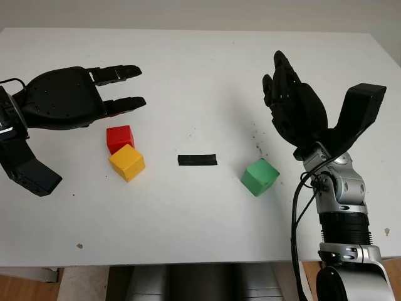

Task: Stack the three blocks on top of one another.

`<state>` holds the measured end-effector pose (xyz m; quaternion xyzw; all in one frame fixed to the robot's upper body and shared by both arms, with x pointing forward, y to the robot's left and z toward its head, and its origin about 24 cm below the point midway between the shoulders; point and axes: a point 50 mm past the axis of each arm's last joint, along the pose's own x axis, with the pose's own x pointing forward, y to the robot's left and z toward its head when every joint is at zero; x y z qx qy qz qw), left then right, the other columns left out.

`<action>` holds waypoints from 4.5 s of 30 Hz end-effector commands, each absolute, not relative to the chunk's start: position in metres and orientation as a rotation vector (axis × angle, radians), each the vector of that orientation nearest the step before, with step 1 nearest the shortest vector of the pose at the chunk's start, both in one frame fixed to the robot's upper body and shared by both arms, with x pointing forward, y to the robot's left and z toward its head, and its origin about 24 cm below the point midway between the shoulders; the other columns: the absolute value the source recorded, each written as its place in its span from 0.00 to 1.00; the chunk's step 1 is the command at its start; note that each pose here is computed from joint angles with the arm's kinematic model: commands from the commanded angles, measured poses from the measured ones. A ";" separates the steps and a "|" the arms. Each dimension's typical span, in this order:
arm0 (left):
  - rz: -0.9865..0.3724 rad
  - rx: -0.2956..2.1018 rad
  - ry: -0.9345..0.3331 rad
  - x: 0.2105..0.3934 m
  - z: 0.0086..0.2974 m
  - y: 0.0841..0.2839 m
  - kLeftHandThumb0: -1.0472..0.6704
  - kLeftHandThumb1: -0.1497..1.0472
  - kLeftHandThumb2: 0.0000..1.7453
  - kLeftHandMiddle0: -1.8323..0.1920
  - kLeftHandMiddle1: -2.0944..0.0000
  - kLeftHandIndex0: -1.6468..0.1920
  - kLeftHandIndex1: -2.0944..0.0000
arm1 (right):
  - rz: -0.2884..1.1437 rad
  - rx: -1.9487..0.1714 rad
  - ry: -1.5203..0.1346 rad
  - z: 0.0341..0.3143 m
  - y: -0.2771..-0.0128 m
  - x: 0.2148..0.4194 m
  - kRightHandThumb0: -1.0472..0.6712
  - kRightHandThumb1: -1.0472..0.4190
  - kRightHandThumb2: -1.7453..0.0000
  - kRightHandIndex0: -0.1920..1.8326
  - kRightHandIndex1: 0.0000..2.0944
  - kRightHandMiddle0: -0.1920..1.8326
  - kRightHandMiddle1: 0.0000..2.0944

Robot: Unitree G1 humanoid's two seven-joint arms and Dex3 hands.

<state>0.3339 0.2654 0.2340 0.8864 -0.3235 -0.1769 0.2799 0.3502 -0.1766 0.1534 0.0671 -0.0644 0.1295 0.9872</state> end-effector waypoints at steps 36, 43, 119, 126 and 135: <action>-0.687 2.316 -0.818 0.343 0.193 0.245 0.42 0.85 0.03 0.91 0.97 0.76 0.77 | 0.243 0.146 -0.113 0.149 -0.184 0.344 0.22 0.00 0.57 0.00 0.00 0.00 0.00; -0.699 2.336 -0.845 0.344 0.189 0.246 0.41 0.86 0.03 0.91 0.98 0.79 0.71 | 0.233 0.161 -0.104 0.150 -0.185 0.343 0.22 0.00 0.57 0.00 0.00 0.00 0.00; -0.554 1.449 -0.461 0.354 0.263 0.144 0.36 0.91 0.03 0.86 0.98 0.71 0.24 | 0.257 0.161 -0.108 0.146 -0.180 0.341 0.23 0.00 0.57 0.00 0.00 0.00 0.00; -0.561 1.529 -0.467 0.355 0.251 0.136 0.38 0.91 0.03 0.86 0.97 0.74 0.20 | 0.261 0.154 -0.111 0.148 -0.180 0.341 0.24 0.00 0.56 0.00 0.00 0.00 0.00; -0.606 1.578 -0.551 0.357 0.244 0.124 0.40 0.90 0.03 0.85 0.97 0.71 0.22 | 0.255 0.152 -0.115 0.149 -0.178 0.339 0.24 0.00 0.57 0.00 0.00 0.00 0.00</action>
